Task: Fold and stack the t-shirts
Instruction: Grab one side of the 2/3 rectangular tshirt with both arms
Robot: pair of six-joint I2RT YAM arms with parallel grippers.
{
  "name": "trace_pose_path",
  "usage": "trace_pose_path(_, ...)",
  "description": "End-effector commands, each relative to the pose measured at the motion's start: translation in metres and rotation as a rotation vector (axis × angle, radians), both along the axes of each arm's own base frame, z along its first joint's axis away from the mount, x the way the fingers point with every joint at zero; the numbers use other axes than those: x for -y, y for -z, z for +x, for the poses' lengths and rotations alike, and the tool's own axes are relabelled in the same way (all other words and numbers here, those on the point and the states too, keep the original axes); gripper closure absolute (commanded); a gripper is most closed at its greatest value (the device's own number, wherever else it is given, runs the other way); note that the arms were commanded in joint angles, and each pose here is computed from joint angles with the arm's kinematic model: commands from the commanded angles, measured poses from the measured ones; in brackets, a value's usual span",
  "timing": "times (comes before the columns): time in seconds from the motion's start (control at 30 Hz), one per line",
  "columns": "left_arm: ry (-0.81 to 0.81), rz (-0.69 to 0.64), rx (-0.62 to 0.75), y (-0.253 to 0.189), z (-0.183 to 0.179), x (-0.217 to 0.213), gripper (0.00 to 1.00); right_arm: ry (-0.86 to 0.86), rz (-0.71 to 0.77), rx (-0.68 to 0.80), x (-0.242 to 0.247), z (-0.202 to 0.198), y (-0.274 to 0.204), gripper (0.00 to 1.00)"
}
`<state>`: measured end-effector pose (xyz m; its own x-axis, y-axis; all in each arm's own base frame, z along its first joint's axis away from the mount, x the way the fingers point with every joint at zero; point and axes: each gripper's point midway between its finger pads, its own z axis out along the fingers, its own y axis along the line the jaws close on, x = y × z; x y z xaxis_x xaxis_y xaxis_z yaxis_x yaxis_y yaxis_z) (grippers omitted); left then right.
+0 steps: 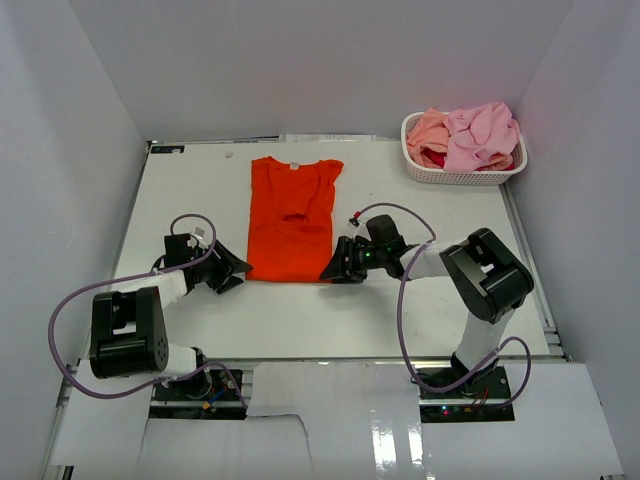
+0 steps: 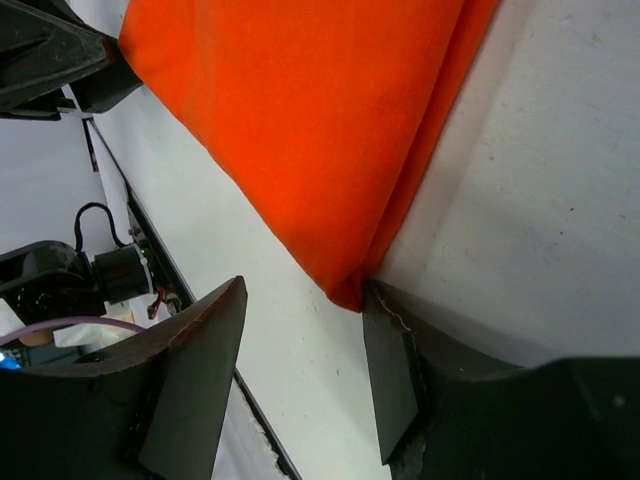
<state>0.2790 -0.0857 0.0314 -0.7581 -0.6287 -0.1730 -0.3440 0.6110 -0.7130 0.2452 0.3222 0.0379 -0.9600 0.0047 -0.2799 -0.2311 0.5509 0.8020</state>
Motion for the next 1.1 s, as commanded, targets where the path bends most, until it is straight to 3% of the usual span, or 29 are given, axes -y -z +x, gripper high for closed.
trace_pose_path(0.0,-0.032,0.096,-0.079,0.025,-0.014,-0.015,0.37,0.044,-0.046,-0.005,0.004,0.005,0.018,0.43)
trace_pose_path(0.1,-0.033,0.099,-0.081,0.025,-0.014,-0.015,0.37,0.052,-0.053,-0.007,0.004,0.006,0.020,0.52)
trace_pose_path(0.23,-0.034,0.100,-0.084,0.026,-0.014,-0.016,0.37,0.045,-0.054,-0.014,0.003,0.005,0.023,0.77)
trace_pose_path(0.3,-0.035,0.103,-0.083,0.026,-0.014,-0.016,0.37,0.046,-0.059,-0.017,0.004,0.005,0.024,0.79)
trace_pose_path(0.43,-0.037,0.108,-0.081,0.026,-0.013,-0.017,0.37,0.042,-0.068,-0.016,0.004,0.005,0.025,0.92)
trace_pose_path(0.5,-0.039,0.112,-0.082,0.027,-0.013,-0.018,0.37,0.041,-0.065,-0.016,0.004,0.006,0.025,0.92)
trace_pose_path(0.73,-0.033,0.105,-0.095,0.032,-0.014,-0.016,0.60,0.037,-0.067,-0.011,0.003,0.007,0.024,0.92)
trace_pose_path(1.07,-0.003,0.059,-0.113,0.037,-0.016,-0.009,0.54,0.027,-0.073,-0.017,0.003,0.007,0.027,0.92)
